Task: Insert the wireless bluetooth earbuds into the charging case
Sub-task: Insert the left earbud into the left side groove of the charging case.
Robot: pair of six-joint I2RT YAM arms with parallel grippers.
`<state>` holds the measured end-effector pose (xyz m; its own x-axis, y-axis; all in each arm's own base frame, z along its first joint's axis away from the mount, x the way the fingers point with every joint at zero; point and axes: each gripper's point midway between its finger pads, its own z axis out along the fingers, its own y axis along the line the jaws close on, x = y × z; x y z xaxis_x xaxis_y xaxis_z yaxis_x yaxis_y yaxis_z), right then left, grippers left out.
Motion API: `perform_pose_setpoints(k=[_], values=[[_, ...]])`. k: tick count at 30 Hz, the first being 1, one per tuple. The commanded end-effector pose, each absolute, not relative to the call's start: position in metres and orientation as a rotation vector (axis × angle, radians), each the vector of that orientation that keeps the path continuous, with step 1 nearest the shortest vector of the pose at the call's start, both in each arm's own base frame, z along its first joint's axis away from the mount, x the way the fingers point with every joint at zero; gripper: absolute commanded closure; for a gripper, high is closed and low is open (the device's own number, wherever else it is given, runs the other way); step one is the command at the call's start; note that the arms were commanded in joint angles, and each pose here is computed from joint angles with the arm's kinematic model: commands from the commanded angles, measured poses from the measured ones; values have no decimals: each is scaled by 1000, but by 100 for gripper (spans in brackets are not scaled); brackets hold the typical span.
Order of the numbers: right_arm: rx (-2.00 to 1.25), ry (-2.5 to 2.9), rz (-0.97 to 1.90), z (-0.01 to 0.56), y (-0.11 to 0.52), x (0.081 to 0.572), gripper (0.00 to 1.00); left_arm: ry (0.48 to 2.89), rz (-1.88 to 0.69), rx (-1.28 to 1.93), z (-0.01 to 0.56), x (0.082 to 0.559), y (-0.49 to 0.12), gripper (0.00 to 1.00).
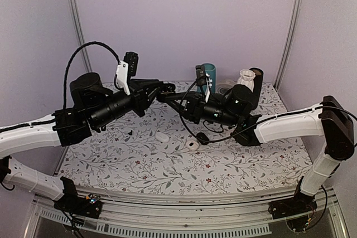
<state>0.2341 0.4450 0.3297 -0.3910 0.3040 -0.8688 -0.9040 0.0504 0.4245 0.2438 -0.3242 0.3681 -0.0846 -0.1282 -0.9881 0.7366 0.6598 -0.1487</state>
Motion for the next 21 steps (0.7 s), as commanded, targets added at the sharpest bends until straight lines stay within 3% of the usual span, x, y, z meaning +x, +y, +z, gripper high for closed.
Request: perform_pose_setpoints(k=[1, 21], values=[[-679, 1224, 1557, 368, 438, 223, 97, 1479, -756, 549, 366, 240, -327, 89], [-626, 1214, 1506, 378, 435, 234, 97, 1471, -810, 628, 361, 227, -337, 85]])
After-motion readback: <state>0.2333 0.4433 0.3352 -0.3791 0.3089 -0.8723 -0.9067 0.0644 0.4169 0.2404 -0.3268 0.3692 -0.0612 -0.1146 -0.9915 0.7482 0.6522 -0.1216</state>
